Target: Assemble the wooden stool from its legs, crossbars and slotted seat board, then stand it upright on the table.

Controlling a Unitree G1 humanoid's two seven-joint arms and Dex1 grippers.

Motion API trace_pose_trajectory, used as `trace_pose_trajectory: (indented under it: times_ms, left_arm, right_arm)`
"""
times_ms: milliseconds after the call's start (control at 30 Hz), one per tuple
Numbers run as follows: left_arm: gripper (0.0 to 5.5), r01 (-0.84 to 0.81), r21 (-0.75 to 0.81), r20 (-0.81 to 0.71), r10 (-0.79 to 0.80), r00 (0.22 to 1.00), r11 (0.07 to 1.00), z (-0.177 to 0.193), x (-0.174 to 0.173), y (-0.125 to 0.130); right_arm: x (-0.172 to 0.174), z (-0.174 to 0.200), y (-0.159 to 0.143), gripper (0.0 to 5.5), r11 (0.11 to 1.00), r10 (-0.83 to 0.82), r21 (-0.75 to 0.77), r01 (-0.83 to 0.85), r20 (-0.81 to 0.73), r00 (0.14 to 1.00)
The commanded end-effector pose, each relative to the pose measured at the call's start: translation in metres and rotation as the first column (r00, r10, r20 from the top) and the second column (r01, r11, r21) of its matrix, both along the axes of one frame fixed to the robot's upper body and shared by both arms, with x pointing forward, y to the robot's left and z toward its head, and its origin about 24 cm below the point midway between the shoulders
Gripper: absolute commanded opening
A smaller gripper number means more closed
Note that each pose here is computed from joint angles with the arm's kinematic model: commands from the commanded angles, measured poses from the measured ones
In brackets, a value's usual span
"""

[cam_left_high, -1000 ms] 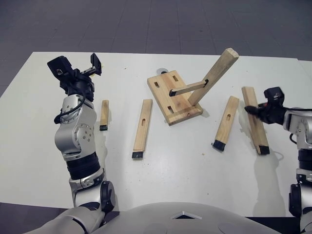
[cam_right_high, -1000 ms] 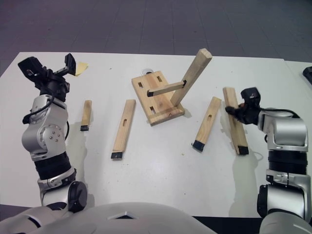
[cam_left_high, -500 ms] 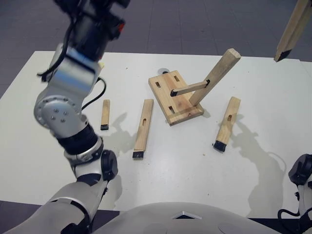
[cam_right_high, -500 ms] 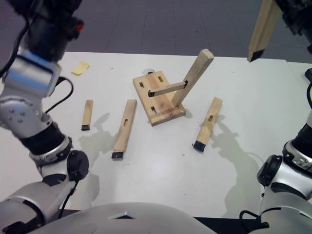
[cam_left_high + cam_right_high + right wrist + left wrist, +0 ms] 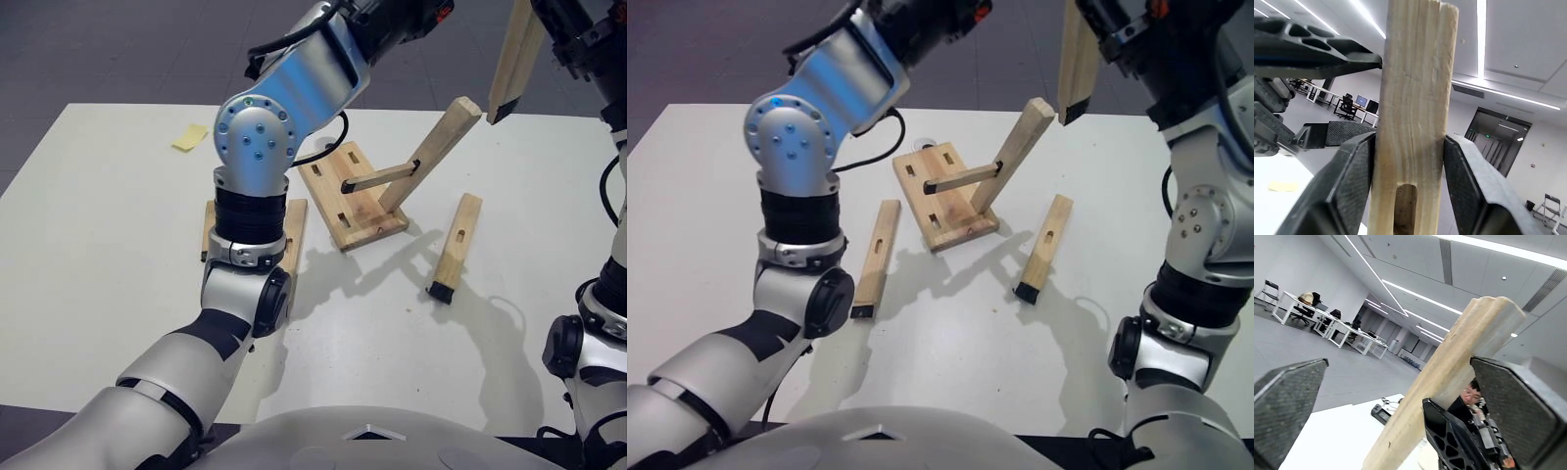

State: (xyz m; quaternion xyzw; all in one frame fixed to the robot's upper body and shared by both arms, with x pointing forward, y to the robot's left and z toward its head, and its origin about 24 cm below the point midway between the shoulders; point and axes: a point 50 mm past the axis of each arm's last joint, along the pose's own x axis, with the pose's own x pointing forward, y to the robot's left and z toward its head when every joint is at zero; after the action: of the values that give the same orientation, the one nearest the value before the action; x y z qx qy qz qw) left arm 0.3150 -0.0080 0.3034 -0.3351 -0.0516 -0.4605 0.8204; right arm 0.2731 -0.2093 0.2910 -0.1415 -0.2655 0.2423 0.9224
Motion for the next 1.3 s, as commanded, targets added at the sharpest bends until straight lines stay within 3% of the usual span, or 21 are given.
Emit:
trace_pose_trajectory:
  times_ms: [33,267,700,1133,1300]
  left_arm:
    - [5.4,0.07,0.018,0.043,-0.071,0.997,0.997,0.005,-0.01,-0.008]
    - [5.4,0.08,0.004,0.034,-0.081,0.996,0.997,0.001,-0.012,0.016]
    - [5.4,0.097,0.017,-0.009,-0.097,0.995,0.995,-0.005,-0.011,0.024]
    - [3.26,0.077,0.034,-0.033,-0.076,0.997,0.996,-0.009,-0.007,0.026]
    - [2.46,0.059,0.051,-0.052,-0.056,0.997,0.997,-0.021,-0.006,0.012]
  right_arm:
    - [-0.001,-0.005,0.014,2.11,0.998,0.06,-0.023,-0.06,0.013,0.998]
    - [0.013,-0.002,0.003,2.11,0.997,-0.06,0.04,0.059,0.035,0.998]
    - [0.006,-0.026,0.031,2.1,0.997,0.072,-0.029,-0.073,-0.01,0.997]
    - [0.004,-0.028,0.039,2.1,0.993,0.104,-0.049,-0.105,-0.015,0.994]
    - [0.003,-0.027,0.04,2.1,0.991,0.106,-0.076,-0.106,-0.008,0.994]
